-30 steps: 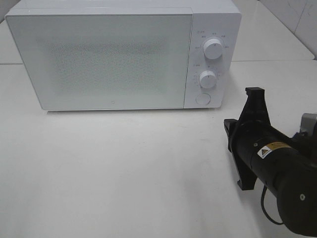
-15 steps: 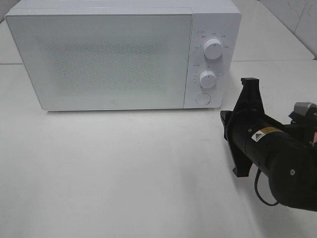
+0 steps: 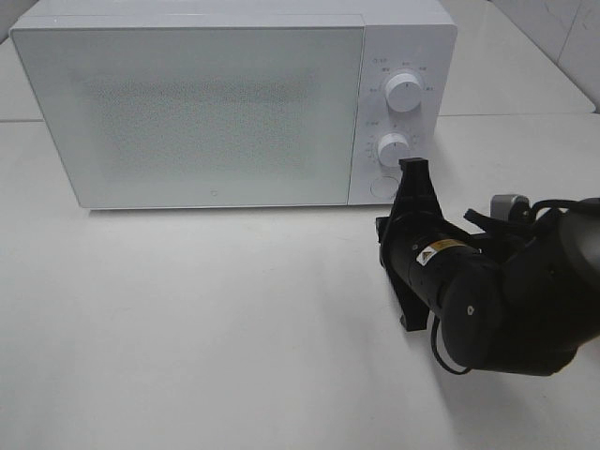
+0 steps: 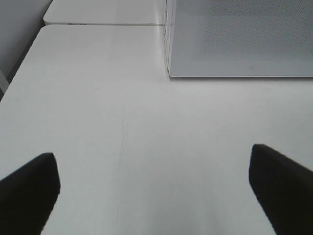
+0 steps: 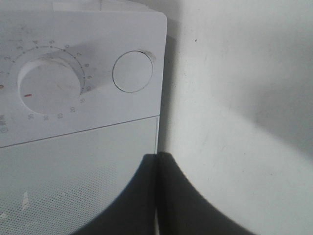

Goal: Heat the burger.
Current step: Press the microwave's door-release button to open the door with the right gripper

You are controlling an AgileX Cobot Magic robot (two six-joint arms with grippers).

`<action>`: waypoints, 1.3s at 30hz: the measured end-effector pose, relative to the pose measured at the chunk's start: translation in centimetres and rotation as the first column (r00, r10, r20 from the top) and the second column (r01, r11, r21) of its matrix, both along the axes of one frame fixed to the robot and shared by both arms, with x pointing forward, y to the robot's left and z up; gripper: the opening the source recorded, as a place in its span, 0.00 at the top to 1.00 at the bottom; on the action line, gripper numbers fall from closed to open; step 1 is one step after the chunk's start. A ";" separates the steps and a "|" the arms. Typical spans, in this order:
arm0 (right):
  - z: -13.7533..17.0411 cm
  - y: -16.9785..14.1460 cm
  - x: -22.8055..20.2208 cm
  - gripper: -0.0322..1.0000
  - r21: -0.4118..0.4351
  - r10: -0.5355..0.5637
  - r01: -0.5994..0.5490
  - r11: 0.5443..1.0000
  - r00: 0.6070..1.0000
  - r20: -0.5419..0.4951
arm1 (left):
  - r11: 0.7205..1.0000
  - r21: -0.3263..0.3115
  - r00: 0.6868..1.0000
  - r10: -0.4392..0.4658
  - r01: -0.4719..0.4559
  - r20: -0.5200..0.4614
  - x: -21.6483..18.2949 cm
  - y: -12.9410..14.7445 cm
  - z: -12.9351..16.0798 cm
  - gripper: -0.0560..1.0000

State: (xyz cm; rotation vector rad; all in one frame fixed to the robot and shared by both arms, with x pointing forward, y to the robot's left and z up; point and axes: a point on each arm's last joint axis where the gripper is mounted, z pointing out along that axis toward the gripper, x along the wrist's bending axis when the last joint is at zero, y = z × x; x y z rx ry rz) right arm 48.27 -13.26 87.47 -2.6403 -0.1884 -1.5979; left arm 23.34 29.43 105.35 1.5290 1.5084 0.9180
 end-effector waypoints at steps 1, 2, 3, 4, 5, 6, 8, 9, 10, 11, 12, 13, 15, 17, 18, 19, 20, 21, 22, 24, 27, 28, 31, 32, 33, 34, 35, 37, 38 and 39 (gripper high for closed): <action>0.0 0.0 0.0 0.96 0.000 0.000 0.000 1.000 1.000 0.000 | 1.000 0.000 1.000 0.000 0.000 0.000 0.0 0.0 0.0 0.01; -0.2 0.3 0.3 0.96 0.001 0.001 -0.001 1.000 1.000 -0.001 | 1.000 0.000 1.000 0.000 0.000 0.000 0.0 0.0 0.0 0.01; -0.2 0.3 0.5 0.96 0.004 -0.003 0.003 1.000 1.000 0.000 | 1.000 0.000 1.000 0.000 0.000 0.000 0.0 0.0 0.0 0.01; -0.2 0.3 0.5 0.96 0.004 -0.003 0.003 1.000 1.000 0.000 | 1.000 0.000 1.000 0.000 0.000 0.000 0.0 0.0 0.0 0.01; -0.3 0.3 0.9 0.96 0.003 -0.001 0.001 1.000 1.000 0.002 | 1.000 0.000 1.000 0.000 0.000 0.000 0.0 0.0 0.0 0.01; -0.4 0.2 1.6 0.96 0.001 -0.001 0.001 1.000 1.000 -0.001 | 1.000 0.000 1.000 0.000 0.000 0.000 0.0 0.0 0.0 0.01; -0.6 0.2 1.9 0.96 0.000 -0.001 0.001 1.000 1.000 -0.003 | 1.000 0.000 1.000 0.000 0.000 0.000 0.0 0.0 0.0 0.01; -0.7 0.0 2.5 0.96 0.001 -0.012 0.012 1.000 1.000 -0.004 | 1.000 0.000 1.000 0.000 0.000 0.000 0.0 0.0 0.0 0.01; -0.7 0.0 2.5 0.96 0.001 -0.012 0.012 1.000 1.000 -0.004 | 1.000 0.000 1.000 0.000 0.000 0.000 0.0 0.0 0.0 0.01; -0.7 -0.1 2.8 0.96 0.001 -0.016 0.016 1.000 1.000 -0.001 | 1.000 0.000 1.000 0.000 0.000 0.000 0.0 0.0 0.0 0.01; -0.7 -0.1 2.8 0.96 0.001 -0.016 0.016 1.000 1.000 -0.001 | 1.000 0.000 1.000 0.000 0.000 0.000 0.0 0.0 0.0 0.01; -0.7 -0.2 3.4 0.96 0.003 -0.019 0.019 1.000 1.000 0.003 | 1.000 0.000 1.000 0.000 0.000 0.000 0.0 0.0 0.0 0.01; -0.6 -0.5 3.9 0.96 0.009 -0.034 0.034 0.999 0.999 0.004 | 1.000 0.000 1.000 0.000 0.000 0.000 0.0 0.0 0.0 0.01; -0.5 -0.7 4.2 0.96 0.012 -0.041 0.041 0.999 0.999 0.006 | 1.000 0.000 1.000 0.000 0.000 0.000 0.0 0.0 0.0 0.01; -0.3 -0.9 4.8 0.96 0.017 -0.048 0.047 0.999 0.999 0.014 | 1.000 0.000 1.000 0.000 0.000 0.000 0.0 0.0 0.0 0.01; -0.3 -1.2 5.4 0.96 0.016 -0.053 0.053 0.998 0.998 0.022 | 1.000 0.000 1.000 0.000 0.000 0.000 0.0 0.0 0.0 0.01; -0.3 -1.2 5.4 0.96 0.016 -0.053 0.053 0.998 0.998 0.022 | 1.000 0.000 1.000 0.000 0.000 0.000 0.0 0.0 0.0 0.01; -0.4 -1.2 5.7 0.96 0.013 -0.050 0.049 0.999 0.999 0.022 | 1.000 0.000 1.000 0.000 0.000 0.000 0.0 0.0 0.0 0.01; -0.6 -1.2 6.2 0.96 0.016 -0.049 0.049 0.999 0.998 0.025 | 1.000 0.000 1.000 0.000 0.000 0.000 0.0 0.0 0.0 0.01; -1.0 -1.2 6.5 0.96 0.022 -0.051 0.051 0.998 0.999 0.015 | 1.000 0.000 1.000 0.000 0.000 0.000 0.0 0.0 0.0 0.01; -1.6 -1.3 7.0 0.96 0.021 -0.054 0.054 0.998 0.999 0.004 | 1.000 0.000 1.000 0.000 0.000 0.000 0.0 0.0 0.0 0.01; -1.6 -1.3 7.0 0.96 0.021 -0.054 0.054 0.998 0.999 0.004 | 1.000 0.000 1.000 0.000 0.000 0.000 0.0 0.0 0.0 0.01; -1.9 -1.4 7.4 0.96 0.028 -0.063 0.063 0.998 0.998 -0.004 | 1.000 0.000 1.000 0.000 0.000 0.000 0.0 0.0 0.0 0.01; -1.9 -1.4 7.7 0.96 0.032 -0.064 0.064 0.997 0.998 -0.001 | 1.000 0.000 1.000 0.000 0.000 0.000 0.0 0.0 0.0 0.01; -1.8 -1.4 7.8 0.96 0.035 -0.063 0.063 0.997 0.998 0.002 | 1.000 0.001 1.000 0.001 -0.001 0.000 0.0 0.0 0.0 0.01; -1.8 -1.4 7.8 0.96 0.035 -0.063 0.063 0.997 0.998 0.002 | 1.000 0.001 1.000 0.001 -0.001 0.000 0.0 0.0 0.0 0.01; -1.7 -1.4 8.0 0.96 0.036 -0.060 0.060 0.998 0.998 0.008 | 1.000 0.001 1.000 0.001 -0.001 0.000 0.0 0.0 0.0 0.01; -1.7 -1.4 8.0 0.96 0.037 -0.060 0.060 0.998 0.998 0.011 | 1.000 0.001 1.000 0.001 -0.001 0.000 0.0 0.0 0.0 0.01; -1.7 -1.3 8.1 0.96 0.037 -0.060 0.060 0.998 0.998 0.011 | 1.000 0.001 1.000 0.001 -0.001 0.000 0.0 0.0 0.0 0.01; -1.7 -1.3 8.1 0.96 0.037 -0.060 0.060 0.998 0.998 0.011 | 1.000 0.001 1.000 0.001 -0.001 0.000 0.0 0.0 0.0 0.01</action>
